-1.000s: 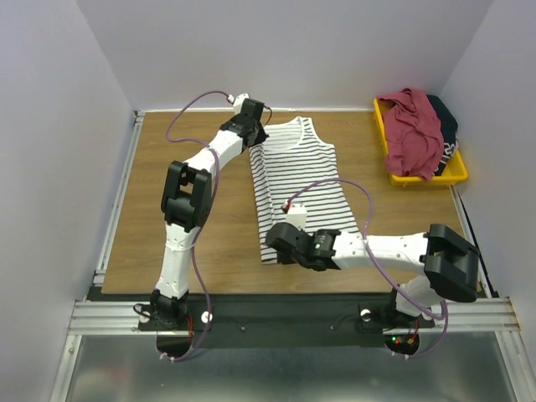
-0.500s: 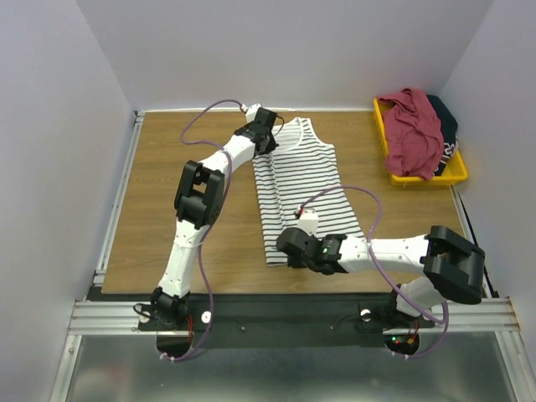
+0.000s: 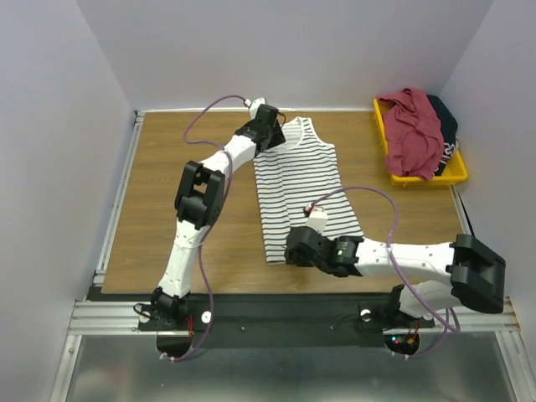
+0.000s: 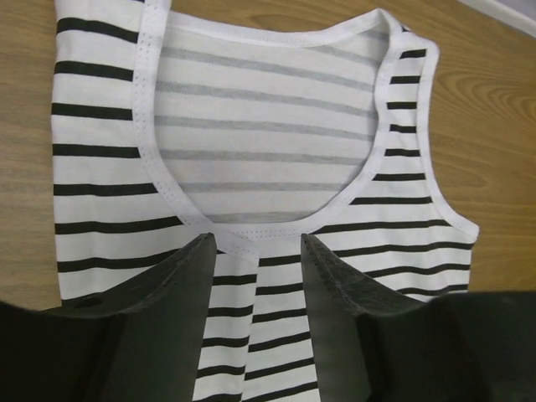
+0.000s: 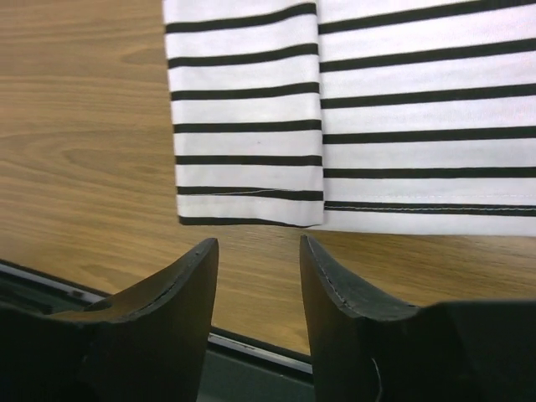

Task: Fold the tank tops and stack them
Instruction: Fold the tank top

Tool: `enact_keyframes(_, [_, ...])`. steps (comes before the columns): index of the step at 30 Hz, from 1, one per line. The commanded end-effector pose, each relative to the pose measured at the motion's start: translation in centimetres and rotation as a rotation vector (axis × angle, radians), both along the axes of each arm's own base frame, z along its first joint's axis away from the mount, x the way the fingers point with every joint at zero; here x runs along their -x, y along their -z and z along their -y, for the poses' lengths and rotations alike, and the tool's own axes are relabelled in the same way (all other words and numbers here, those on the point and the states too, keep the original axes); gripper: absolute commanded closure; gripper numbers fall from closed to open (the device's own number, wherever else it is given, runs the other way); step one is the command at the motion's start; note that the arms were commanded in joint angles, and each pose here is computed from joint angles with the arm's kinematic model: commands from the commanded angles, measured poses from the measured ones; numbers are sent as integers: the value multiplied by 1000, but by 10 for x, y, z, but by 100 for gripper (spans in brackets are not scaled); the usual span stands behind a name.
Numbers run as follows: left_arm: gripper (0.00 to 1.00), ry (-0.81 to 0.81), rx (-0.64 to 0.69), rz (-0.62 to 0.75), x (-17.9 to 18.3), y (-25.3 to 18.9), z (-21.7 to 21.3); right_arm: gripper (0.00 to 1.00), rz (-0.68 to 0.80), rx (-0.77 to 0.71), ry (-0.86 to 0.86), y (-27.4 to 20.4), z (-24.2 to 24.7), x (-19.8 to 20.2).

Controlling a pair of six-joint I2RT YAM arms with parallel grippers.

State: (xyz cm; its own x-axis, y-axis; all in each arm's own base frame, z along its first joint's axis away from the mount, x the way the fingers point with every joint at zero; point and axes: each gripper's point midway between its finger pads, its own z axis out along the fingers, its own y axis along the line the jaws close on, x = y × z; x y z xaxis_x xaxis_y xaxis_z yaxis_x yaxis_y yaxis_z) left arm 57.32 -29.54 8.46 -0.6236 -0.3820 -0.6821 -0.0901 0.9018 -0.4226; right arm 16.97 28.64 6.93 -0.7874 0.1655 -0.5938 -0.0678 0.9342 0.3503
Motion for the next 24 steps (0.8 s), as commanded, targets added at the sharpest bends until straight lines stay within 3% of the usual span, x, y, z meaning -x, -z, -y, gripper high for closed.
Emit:
enact_keyframes(1, [43, 41, 94, 208, -5, -109, 10, 48, 56, -47, 43, -25, 2, -10])
enact_keyframes(7, [47, -42, 118, 189, 0, -120, -24, 49, 61, 20, 42, -26, 4, -28])
enact_keyframes(10, [60, -44, 114, 141, 5, -102, -34, 50, 45, 83, -19, -16, -19, -37])
enact_keyframes(11, [69, -36, 110, 129, 5, -94, -34, 51, 41, 99, -38, -12, -24, -38])
enact_keyframes(15, [81, -8, 110, 65, 7, -62, -38, 55, 26, 158, -62, 5, -43, -48])
enact_keyframes(24, [84, 2, 79, -83, 8, 11, -60, 57, -14, 236, -95, 42, -56, -50])
